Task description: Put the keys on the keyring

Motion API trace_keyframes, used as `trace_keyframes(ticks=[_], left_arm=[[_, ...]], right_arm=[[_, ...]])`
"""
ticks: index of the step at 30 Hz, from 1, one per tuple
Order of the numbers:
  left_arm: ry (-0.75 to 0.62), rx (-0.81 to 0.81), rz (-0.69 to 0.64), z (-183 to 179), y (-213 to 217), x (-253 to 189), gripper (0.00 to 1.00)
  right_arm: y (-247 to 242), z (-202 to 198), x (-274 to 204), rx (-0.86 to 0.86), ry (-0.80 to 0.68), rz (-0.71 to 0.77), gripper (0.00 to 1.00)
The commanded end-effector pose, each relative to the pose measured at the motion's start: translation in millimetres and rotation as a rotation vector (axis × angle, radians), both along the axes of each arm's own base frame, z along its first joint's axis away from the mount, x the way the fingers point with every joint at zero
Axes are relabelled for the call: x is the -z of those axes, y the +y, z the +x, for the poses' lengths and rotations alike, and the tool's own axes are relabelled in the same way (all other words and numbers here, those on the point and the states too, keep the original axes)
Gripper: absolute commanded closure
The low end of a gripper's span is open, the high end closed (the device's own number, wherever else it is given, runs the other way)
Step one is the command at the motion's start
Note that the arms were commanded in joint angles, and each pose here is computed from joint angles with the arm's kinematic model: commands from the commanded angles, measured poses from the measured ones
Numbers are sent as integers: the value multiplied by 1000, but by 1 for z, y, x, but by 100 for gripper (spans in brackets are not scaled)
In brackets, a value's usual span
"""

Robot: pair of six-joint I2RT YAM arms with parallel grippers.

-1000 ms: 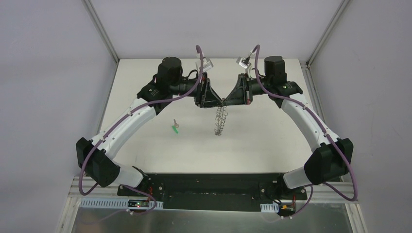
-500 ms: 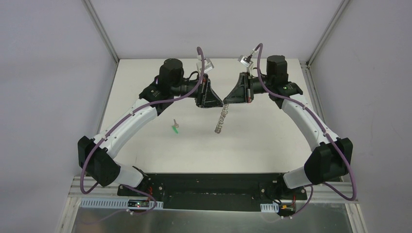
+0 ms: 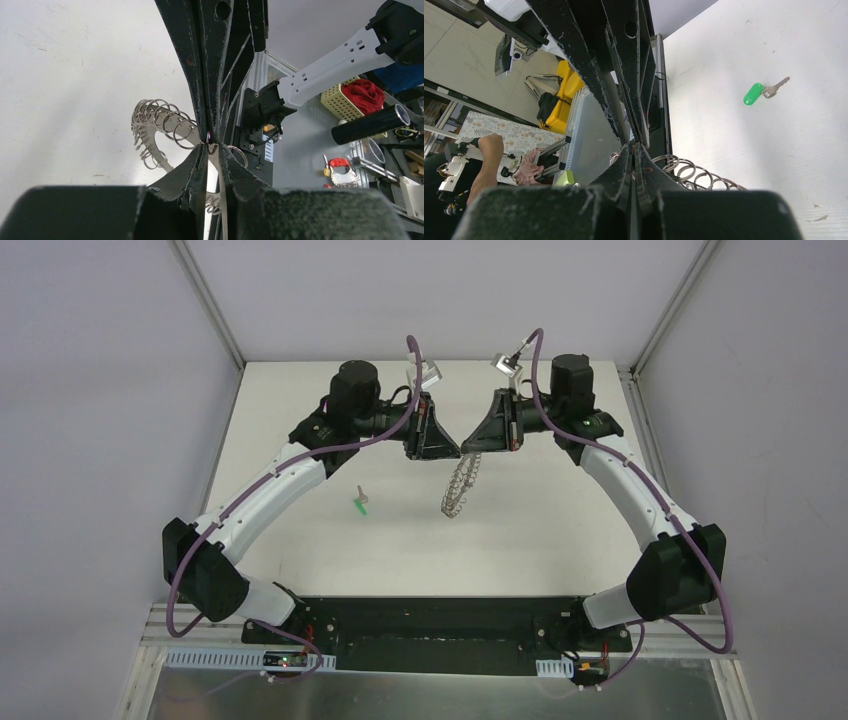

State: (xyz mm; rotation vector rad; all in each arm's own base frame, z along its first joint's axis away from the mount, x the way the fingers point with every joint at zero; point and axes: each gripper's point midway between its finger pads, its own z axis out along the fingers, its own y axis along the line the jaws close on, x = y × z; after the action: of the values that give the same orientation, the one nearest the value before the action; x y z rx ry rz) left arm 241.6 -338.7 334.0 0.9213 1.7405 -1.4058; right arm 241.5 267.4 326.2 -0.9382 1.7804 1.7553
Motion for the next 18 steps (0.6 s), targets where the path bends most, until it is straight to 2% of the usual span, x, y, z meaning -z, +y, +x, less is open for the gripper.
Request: trace_keyframes(ticks=[1, 9, 18], left_arm=[[-22, 53, -37, -9, -8, -9, 88], [-11, 54, -49, -6, -13, -9, 100], [5, 44, -58, -5, -14, -10, 100]], right_arm=[[-5, -9, -21, -19, -83, 40, 100], [-5, -9, -19, -15, -81, 40, 100], [-9, -5, -14, 16, -66, 33, 97]])
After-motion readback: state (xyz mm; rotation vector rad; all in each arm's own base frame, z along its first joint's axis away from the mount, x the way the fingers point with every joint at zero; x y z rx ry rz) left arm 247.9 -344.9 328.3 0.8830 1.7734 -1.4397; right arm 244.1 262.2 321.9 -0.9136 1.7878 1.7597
